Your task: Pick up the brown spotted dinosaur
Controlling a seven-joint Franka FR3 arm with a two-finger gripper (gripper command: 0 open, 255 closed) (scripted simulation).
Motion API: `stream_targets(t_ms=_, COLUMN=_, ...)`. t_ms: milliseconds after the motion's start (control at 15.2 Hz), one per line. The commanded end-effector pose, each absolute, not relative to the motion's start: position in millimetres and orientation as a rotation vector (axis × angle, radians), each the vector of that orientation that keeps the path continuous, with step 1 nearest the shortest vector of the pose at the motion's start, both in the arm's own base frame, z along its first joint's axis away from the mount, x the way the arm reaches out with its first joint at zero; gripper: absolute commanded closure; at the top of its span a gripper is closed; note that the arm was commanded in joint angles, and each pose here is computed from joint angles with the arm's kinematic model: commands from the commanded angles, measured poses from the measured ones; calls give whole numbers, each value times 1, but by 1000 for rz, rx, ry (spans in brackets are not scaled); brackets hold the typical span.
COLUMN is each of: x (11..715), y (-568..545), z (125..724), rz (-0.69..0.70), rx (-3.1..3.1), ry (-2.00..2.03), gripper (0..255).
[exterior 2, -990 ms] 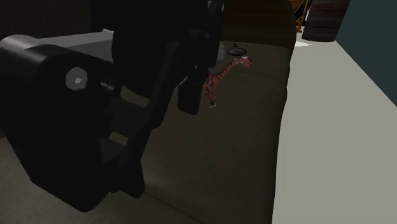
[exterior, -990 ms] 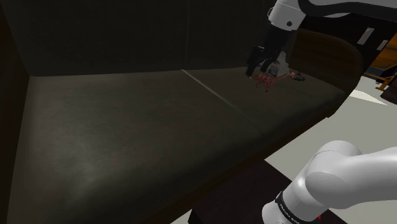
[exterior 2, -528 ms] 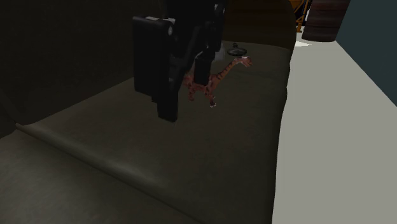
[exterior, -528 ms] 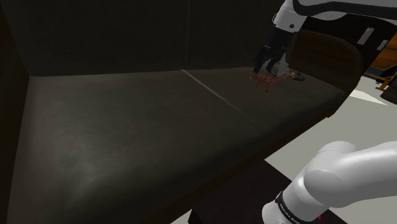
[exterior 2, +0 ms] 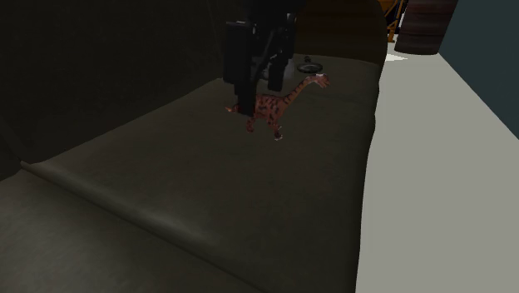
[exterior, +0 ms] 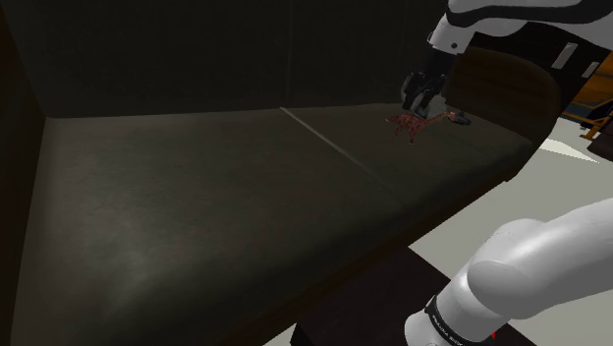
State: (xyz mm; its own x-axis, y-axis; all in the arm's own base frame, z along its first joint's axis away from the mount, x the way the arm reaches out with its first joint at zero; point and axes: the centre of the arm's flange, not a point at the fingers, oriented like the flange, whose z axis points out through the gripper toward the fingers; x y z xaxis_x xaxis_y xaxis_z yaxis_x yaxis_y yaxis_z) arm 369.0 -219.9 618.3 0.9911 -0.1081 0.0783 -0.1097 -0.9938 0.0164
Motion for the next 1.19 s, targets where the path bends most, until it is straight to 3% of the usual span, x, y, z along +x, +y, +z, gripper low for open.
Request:
stream_targets(t_ms=0, x=373, y=-247, z=613, rz=101, rx=3123, ry=-183, gripper=0)
stream_targets(t_ms=858, x=399, y=-426, z=582, rz=-21, rx=3182, ry=-271, gripper=0)
stream_targets(t_ms=1122, x=400, y=-434, z=564, rz=-27, rx=3185, ry=-275, gripper=0)
